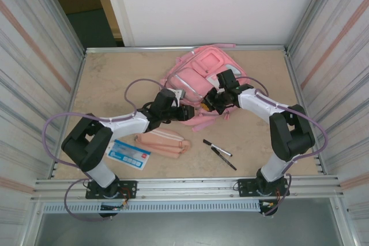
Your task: Pack the student bag
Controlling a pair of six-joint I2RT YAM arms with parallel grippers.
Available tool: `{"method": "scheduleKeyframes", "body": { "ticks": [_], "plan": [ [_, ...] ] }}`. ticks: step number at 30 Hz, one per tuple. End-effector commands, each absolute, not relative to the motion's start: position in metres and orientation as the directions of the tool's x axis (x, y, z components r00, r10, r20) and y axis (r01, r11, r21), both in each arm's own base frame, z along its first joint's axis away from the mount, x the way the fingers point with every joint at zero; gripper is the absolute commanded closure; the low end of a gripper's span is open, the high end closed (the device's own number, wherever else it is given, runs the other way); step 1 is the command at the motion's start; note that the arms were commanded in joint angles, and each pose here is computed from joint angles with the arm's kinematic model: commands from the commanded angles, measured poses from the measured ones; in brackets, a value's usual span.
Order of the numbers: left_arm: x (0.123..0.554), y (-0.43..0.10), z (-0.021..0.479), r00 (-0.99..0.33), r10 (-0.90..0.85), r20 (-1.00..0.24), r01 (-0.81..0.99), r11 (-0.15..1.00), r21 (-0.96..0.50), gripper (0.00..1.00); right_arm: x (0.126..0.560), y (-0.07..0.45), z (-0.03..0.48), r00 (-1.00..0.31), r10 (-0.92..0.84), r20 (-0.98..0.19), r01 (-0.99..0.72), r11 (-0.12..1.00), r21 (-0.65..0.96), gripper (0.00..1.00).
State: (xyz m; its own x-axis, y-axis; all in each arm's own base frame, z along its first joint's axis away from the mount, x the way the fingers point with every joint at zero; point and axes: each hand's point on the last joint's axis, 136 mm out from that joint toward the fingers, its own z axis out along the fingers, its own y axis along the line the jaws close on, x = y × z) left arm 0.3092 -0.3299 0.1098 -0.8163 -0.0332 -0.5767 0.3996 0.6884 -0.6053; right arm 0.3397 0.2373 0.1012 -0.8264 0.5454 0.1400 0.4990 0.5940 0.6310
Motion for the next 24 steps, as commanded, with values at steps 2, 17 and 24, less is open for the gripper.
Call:
{"method": "scheduleKeyframes", "body": {
  "ticks": [2, 17, 24],
  "plan": [
    [0.297, -0.36, 0.118, -0.821, -0.003, -0.571, 0.476, 0.55, -0.686, 0.57, 0.335, 0.248, 0.124, -0.852, 0.504, 0.142, 0.453, 0.575, 0.681, 1.0],
    [0.298, -0.363, 0.079, -0.882, -0.11, -0.458, 0.284, 0.653, -0.702, 0.58, 0.334, 0.264, 0.136, -0.86, 0.488, 0.147, 0.438, 0.561, 0.702, 1.0],
    [0.308, -0.364, 0.084, -0.856, -0.149, -0.496, 0.288, 0.659, -0.695, 0.59, 0.329, 0.273, 0.139, -0.869, 0.472, 0.15, 0.428, 0.562, 0.708, 1.0]
  ]
}}
